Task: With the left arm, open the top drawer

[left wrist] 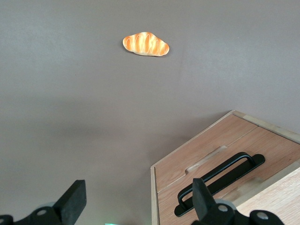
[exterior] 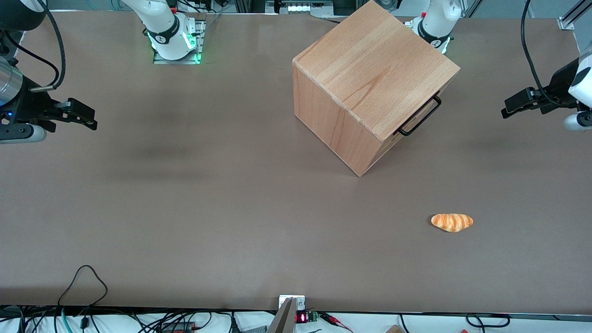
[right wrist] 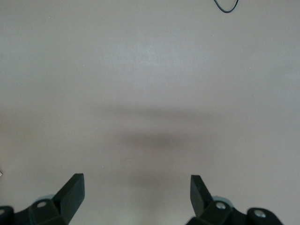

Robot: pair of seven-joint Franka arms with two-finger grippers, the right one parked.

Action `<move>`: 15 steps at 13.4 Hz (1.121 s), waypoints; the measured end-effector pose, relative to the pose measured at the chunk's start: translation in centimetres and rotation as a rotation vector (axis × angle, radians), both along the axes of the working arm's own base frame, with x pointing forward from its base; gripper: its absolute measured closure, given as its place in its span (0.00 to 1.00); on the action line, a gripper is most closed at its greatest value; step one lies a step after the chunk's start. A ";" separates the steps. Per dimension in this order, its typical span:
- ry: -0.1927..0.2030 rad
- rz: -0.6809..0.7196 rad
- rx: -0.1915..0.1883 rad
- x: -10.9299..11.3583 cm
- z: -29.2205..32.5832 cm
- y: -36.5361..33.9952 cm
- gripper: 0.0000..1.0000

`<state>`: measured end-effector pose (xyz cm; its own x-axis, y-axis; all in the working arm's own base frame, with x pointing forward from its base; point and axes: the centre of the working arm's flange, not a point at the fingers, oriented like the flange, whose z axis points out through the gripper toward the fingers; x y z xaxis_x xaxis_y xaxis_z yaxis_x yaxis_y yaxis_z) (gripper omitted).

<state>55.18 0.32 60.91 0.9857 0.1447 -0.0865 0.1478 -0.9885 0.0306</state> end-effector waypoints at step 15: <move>0.029 -0.066 0.022 1.3 -3.9 -0.5 0.00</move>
